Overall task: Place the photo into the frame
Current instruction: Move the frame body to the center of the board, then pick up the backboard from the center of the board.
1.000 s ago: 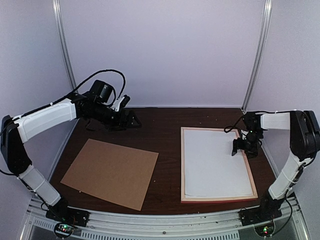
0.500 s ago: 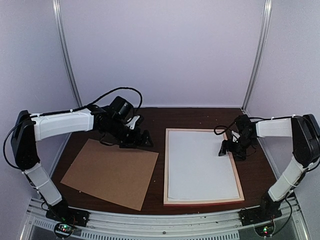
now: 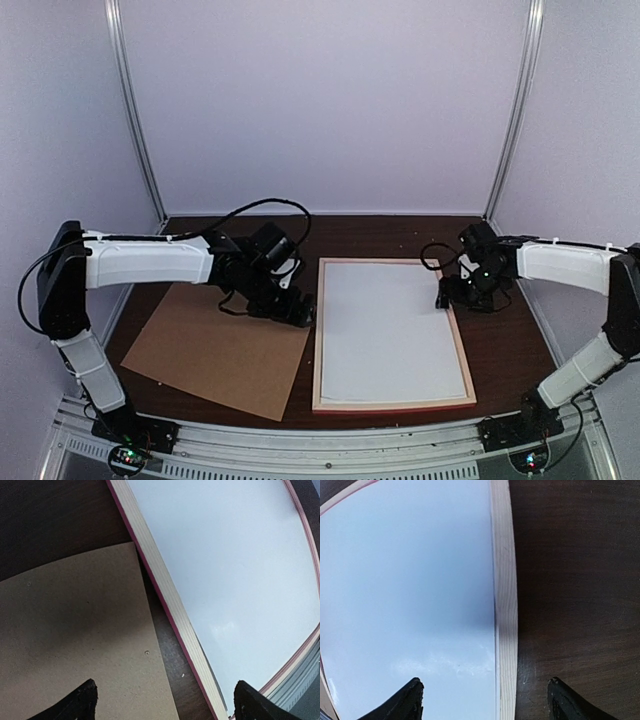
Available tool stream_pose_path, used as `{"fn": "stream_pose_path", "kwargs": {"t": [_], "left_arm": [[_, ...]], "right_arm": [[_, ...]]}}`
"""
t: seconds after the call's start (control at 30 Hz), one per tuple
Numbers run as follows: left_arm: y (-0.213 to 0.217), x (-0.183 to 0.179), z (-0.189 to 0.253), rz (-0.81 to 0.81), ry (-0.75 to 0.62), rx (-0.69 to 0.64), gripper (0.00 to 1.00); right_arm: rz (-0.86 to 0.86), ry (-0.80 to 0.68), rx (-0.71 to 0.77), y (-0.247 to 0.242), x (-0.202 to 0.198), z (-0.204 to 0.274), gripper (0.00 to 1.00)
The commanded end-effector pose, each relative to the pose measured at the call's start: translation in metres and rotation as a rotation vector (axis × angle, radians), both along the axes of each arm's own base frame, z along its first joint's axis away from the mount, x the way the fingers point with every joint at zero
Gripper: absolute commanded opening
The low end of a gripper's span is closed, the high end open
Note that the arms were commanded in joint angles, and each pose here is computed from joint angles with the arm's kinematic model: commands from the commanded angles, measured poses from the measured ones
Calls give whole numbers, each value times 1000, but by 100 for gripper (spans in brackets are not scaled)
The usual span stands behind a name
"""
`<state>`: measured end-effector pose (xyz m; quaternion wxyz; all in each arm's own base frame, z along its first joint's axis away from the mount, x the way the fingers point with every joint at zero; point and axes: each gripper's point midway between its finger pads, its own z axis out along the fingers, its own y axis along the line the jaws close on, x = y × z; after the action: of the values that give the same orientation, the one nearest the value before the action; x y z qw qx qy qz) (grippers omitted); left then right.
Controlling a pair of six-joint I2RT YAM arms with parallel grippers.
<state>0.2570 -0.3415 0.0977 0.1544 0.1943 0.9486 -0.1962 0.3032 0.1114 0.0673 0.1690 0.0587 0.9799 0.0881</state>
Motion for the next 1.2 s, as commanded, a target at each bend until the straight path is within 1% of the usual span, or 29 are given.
{"fn": "stream_pose_path", "kwargs": {"t": [0.0, 0.13, 0.23, 0.33, 0.4, 0.53, 0.63, 0.73, 0.93, 1.17], "left_arm": [[-1, -7, -2, -26, -59, 70, 96], [20, -3, 0, 27, -111, 137, 97], [43, 4, 9, 60, -180, 218, 98], [65, 9, 17, 82, -223, 289, 98], [81, 10, 18, 109, -221, 321, 98], [120, 17, 23, 199, -203, 337, 98], [144, 22, 29, 256, -195, 319, 98], [155, 27, 33, 276, -200, 316, 97], [157, 29, 28, 280, -177, 318, 98], [162, 33, 28, 289, -168, 319, 97]], "right_arm": [[112, -99, -60, 15, -10, 33, 84], [286, -133, 52, 77, -28, 42, 80], [413, -134, 112, 128, -44, 42, 77], [540, -121, 107, 173, -62, 34, 76], [612, -112, 86, 198, -72, 28, 74], [732, -91, 41, 235, -94, 16, 73], [791, -66, -4, 251, -105, 3, 72], [824, -46, -40, 258, -111, -6, 71], [856, -15, -117, 257, -119, -22, 70], [868, -17, -197, 247, -121, -26, 69]]}}
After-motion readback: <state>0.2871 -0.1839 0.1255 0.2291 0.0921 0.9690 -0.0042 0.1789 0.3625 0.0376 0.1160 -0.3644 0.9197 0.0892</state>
